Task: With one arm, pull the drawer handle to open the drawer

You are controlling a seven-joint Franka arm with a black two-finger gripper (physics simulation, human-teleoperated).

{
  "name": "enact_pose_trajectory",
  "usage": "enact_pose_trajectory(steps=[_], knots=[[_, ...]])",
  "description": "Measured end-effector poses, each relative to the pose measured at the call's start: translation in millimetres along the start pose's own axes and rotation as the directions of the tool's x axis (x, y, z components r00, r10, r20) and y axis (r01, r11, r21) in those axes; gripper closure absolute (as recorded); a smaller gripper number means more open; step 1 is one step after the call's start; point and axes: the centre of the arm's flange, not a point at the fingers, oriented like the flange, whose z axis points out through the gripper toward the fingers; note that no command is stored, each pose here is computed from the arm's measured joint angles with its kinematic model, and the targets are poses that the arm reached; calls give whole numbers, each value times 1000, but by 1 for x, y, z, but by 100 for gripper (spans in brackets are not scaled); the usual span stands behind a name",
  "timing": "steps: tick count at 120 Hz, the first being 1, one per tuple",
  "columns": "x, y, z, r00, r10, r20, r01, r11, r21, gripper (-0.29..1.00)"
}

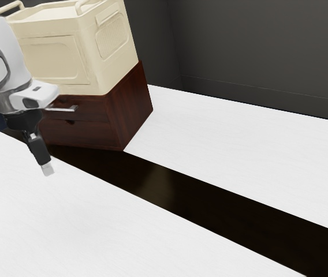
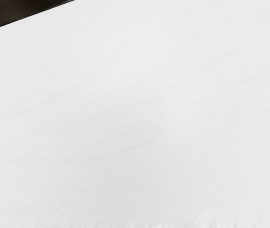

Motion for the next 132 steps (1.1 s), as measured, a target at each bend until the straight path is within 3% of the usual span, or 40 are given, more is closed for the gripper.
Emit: enact_pose_trajectory(steps=[40, 65, 108, 132], knots=[[-105, -99, 3, 996, 84, -39, -81, 994, 79, 0], [-96, -117, -6, 974, 219, -49, -211, 969, 131, 0], [-63, -179, 10, 919, 392, -38, -384, 913, 136, 0], [-35, -192, 19, 855, 516, -45, -506, 850, 145, 0]])
